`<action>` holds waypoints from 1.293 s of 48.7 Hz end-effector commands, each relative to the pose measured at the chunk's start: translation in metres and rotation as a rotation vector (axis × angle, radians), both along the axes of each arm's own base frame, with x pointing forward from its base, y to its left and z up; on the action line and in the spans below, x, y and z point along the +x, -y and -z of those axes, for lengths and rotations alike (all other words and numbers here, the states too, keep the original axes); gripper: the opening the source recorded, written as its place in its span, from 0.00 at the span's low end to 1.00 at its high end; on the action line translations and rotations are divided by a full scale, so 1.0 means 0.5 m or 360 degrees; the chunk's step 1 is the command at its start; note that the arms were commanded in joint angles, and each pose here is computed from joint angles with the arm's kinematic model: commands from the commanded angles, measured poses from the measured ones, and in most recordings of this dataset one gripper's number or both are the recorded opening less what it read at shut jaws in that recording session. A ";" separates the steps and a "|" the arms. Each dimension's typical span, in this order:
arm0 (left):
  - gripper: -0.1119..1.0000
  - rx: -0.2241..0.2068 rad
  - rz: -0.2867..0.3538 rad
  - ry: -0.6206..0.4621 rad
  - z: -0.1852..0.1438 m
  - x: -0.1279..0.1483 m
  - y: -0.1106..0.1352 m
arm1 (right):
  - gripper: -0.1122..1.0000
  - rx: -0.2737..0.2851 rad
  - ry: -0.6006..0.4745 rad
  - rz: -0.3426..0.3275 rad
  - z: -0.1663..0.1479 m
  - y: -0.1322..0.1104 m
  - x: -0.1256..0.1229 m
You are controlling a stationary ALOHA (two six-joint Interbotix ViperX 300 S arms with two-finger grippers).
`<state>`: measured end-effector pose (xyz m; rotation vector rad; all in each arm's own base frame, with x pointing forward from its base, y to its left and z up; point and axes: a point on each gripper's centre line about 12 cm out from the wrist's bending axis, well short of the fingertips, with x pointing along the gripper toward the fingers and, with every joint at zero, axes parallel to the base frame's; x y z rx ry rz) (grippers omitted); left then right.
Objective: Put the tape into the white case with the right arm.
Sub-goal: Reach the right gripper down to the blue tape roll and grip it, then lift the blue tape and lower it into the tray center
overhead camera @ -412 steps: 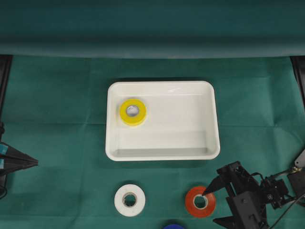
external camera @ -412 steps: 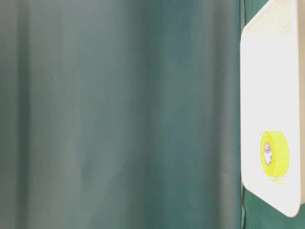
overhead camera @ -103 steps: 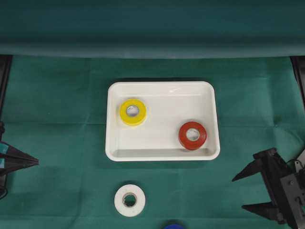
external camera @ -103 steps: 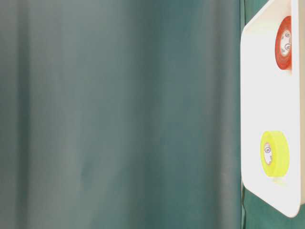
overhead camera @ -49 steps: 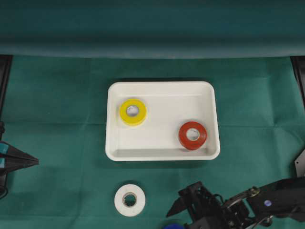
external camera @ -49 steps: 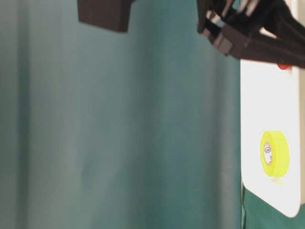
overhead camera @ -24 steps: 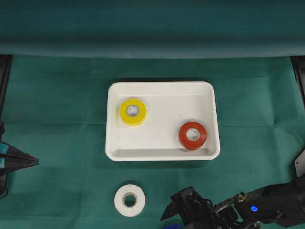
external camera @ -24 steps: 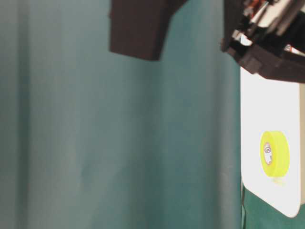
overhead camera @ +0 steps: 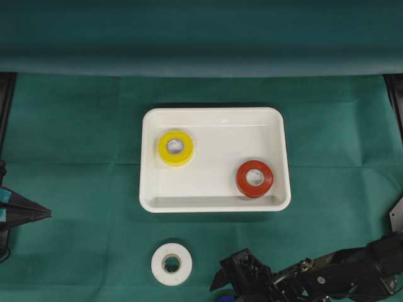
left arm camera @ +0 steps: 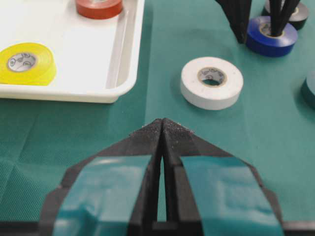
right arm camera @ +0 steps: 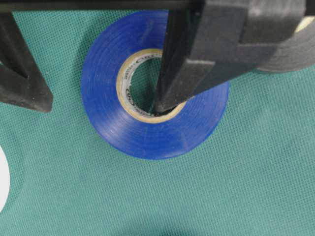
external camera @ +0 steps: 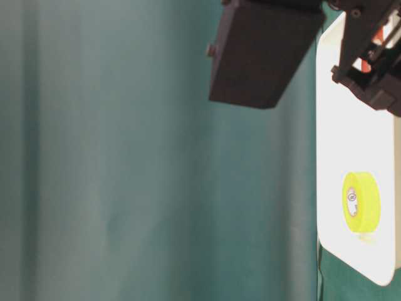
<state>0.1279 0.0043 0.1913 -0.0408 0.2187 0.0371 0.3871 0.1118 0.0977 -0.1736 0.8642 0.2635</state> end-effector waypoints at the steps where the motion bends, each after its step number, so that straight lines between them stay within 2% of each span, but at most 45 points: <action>1: 0.10 -0.0002 -0.0003 0.0020 -0.009 0.003 0.000 | 0.78 -0.0002 0.0029 0.0003 -0.016 0.002 0.008; 8: 0.10 -0.0002 -0.0003 0.0020 -0.009 0.003 0.000 | 0.77 -0.0003 0.0032 0.0005 -0.017 0.003 0.010; 13: 0.10 -0.0002 -0.0003 0.0020 -0.009 0.003 0.000 | 0.71 -0.0006 0.0032 0.0005 -0.019 0.002 0.011; 15: 0.10 -0.0002 -0.0003 0.0020 -0.009 0.003 0.000 | 0.64 -0.0004 0.0039 0.0007 -0.022 0.003 0.013; 22: 0.10 -0.0002 -0.0003 0.0020 -0.009 0.003 0.000 | 0.25 -0.0004 0.0046 0.0006 -0.025 0.002 0.018; 27: 0.10 -0.0002 -0.0003 0.0020 -0.009 0.003 0.000 | 0.11 -0.0005 0.0054 0.0005 -0.028 0.002 0.021; 46: 0.10 0.0001 -0.0003 0.0020 -0.009 0.003 -0.001 | 0.11 -0.0031 0.0020 0.0035 -0.036 0.005 0.024; 63: 0.10 -0.0002 -0.0003 0.0020 -0.009 0.003 0.000 | 0.11 -0.0019 0.0055 0.0166 -0.138 0.021 0.009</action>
